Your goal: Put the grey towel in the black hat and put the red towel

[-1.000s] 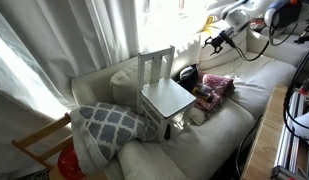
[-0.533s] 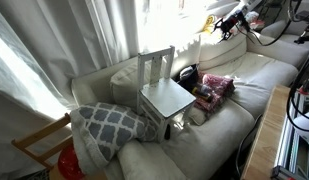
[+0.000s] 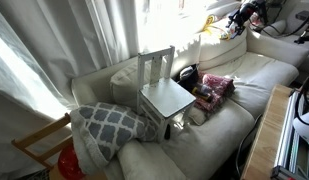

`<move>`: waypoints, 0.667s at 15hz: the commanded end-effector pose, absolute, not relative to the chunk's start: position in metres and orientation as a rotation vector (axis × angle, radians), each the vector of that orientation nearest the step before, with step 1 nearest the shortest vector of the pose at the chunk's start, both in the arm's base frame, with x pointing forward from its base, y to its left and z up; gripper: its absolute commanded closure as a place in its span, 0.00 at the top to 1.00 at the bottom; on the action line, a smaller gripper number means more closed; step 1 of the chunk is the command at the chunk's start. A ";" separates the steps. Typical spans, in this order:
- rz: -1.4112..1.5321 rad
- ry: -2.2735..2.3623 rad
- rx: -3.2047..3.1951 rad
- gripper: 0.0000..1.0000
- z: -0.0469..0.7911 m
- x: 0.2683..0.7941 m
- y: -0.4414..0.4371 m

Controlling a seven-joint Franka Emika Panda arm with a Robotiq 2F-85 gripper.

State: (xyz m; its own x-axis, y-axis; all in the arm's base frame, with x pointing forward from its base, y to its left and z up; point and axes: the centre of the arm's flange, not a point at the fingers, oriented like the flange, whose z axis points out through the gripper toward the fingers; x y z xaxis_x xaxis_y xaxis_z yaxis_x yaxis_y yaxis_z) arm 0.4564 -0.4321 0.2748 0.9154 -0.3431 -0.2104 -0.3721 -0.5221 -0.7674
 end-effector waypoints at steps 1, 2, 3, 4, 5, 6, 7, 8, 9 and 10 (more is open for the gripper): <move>-0.090 0.454 -2.214 1.00 0.295 0.414 -0.396; -0.155 0.431 -2.211 1.00 0.300 0.412 -0.393; -0.211 0.413 -2.213 1.00 0.305 0.409 -0.390; -0.275 0.388 -2.218 1.00 0.312 0.408 -0.386; -0.324 0.367 -2.219 1.00 0.316 0.406 -0.382; -0.366 0.351 -2.222 1.00 0.321 0.405 -0.377; -0.254 0.374 -2.223 1.00 0.314 0.424 -0.404; -0.289 0.362 -2.223 1.00 0.319 0.421 -0.399; -0.308 0.357 -2.222 1.00 0.322 0.418 -0.396; -0.318 0.354 -2.221 1.00 0.324 0.416 -0.394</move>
State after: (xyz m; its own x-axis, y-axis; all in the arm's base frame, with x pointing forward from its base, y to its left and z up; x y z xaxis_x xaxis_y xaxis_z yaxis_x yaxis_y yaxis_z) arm 0.4162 -0.3937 0.3243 0.9279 -0.3574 0.1061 -0.1435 -0.6051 -0.7831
